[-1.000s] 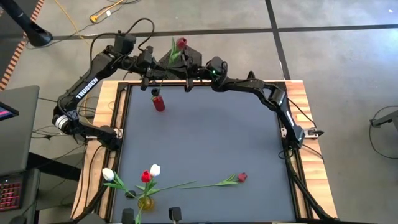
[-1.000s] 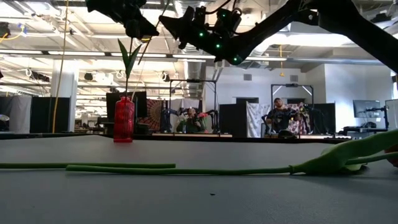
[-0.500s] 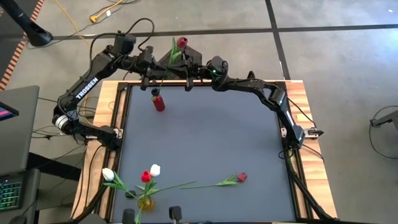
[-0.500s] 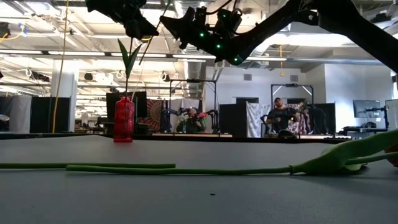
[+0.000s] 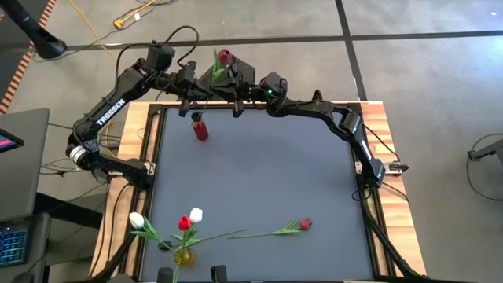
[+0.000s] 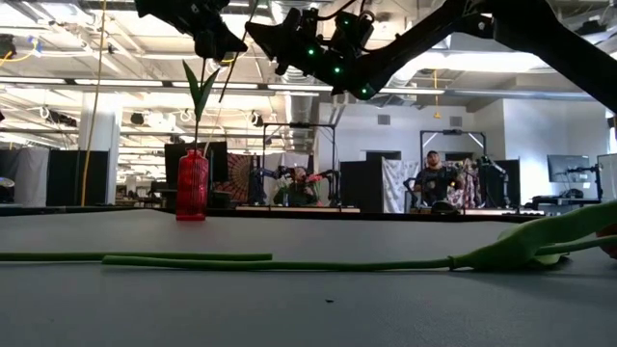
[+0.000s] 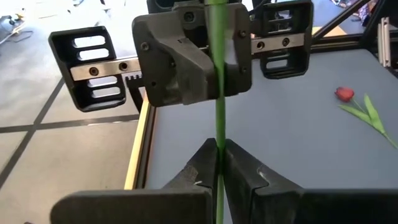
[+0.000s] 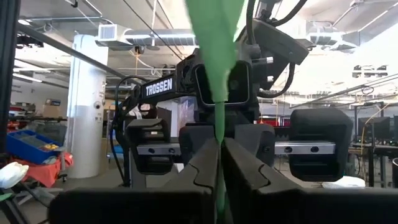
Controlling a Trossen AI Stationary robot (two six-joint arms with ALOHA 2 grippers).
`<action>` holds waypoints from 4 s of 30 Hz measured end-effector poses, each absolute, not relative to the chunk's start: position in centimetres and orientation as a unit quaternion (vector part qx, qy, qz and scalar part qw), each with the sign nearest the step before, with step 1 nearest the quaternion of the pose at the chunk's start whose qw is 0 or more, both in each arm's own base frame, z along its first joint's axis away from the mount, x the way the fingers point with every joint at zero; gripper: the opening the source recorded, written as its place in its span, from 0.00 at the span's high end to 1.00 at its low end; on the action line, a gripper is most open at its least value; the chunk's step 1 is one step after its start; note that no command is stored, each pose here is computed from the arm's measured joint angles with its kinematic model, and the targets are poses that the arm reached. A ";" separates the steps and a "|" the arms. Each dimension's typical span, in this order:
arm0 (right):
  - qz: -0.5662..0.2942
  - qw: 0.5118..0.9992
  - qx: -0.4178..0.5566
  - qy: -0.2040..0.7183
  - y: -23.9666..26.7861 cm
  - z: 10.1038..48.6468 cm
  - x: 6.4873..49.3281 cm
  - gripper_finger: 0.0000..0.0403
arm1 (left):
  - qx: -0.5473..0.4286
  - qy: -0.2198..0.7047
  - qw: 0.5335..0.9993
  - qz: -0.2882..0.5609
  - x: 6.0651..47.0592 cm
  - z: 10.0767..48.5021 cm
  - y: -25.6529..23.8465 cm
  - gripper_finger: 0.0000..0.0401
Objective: Sort flowers into vase by color
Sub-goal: Put the top dark red tulip into the red vase
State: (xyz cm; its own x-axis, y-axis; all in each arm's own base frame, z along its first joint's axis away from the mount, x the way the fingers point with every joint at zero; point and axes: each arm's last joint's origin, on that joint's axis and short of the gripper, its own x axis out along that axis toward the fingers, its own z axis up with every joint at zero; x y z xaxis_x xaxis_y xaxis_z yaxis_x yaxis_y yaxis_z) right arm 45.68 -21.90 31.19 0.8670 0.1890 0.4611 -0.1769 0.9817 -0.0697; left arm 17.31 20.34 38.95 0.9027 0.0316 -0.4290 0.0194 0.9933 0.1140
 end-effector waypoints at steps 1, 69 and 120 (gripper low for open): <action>0.095 0.966 -0.012 -0.239 -21.8 31.2 45.7 0.87 | 0.060 0.222 0.973 0.006 17.3 38.9 20.4 0.99; 0.382 0.922 0.061 -0.010 -28.7 29.7 40.0 0.47 | -0.021 0.016 0.970 0.242 8.0 32.0 18.2 1.00; 0.423 0.895 0.131 0.048 -27.3 29.6 40.8 0.47 | -0.071 0.046 0.956 0.281 10.2 22.8 14.8 1.00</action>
State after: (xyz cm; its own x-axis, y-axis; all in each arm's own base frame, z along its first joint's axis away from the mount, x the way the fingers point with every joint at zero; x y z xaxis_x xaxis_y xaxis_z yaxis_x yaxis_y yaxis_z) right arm 40.76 -27.33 29.55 0.6380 0.7696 0.0251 -0.7445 0.6081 0.2756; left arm 10.16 14.80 22.81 0.8382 0.5301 -0.1282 -0.5432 0.8323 -0.1102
